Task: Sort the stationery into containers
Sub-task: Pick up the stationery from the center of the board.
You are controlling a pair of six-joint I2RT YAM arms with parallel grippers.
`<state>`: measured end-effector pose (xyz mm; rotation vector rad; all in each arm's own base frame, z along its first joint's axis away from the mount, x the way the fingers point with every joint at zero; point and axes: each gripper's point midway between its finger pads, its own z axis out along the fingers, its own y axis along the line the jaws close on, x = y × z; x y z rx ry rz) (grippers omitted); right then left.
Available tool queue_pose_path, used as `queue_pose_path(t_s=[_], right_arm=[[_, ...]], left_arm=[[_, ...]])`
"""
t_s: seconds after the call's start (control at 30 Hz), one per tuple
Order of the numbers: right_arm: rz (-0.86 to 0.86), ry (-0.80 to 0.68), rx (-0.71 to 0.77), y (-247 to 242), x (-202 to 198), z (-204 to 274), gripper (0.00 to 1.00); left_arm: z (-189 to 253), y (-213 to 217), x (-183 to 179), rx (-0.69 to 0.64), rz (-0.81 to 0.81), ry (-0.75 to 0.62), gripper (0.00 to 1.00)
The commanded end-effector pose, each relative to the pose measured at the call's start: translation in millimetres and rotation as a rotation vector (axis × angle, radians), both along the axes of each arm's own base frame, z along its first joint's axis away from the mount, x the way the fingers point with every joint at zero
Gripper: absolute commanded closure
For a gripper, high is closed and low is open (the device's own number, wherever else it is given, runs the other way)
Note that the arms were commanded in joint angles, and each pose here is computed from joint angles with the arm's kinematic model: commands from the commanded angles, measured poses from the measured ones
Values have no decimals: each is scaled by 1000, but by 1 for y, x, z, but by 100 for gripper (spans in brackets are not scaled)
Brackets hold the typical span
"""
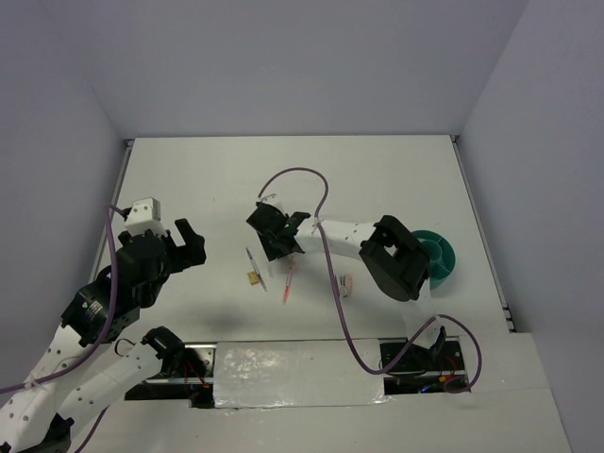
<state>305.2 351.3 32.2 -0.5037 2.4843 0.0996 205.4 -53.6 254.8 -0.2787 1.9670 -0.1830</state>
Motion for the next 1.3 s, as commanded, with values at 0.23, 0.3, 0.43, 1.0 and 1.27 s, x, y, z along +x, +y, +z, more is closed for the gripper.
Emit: queue_pose_path(t_s=[0.23, 0.3, 0.43, 1.0, 1.27], right_arm=[[32, 15, -19, -14, -3, 2, 51], [34, 19, -22, -15, -4, 1, 53], [43, 18, -12, -14, -4, 3, 60], [-16, -111, 88, -21, 2, 74, 82], [-165, -291, 360, -52, -16, 158, 90]], left_arm=[[3, -6, 6, 7, -26, -24, 1], [4, -6, 6, 5, -28, -27, 1], [4, -6, 6, 5, -29, -25, 1], [2, -14, 7, -7, -58, -18, 1], [2, -109, 5, -345, -425, -54, 1]])
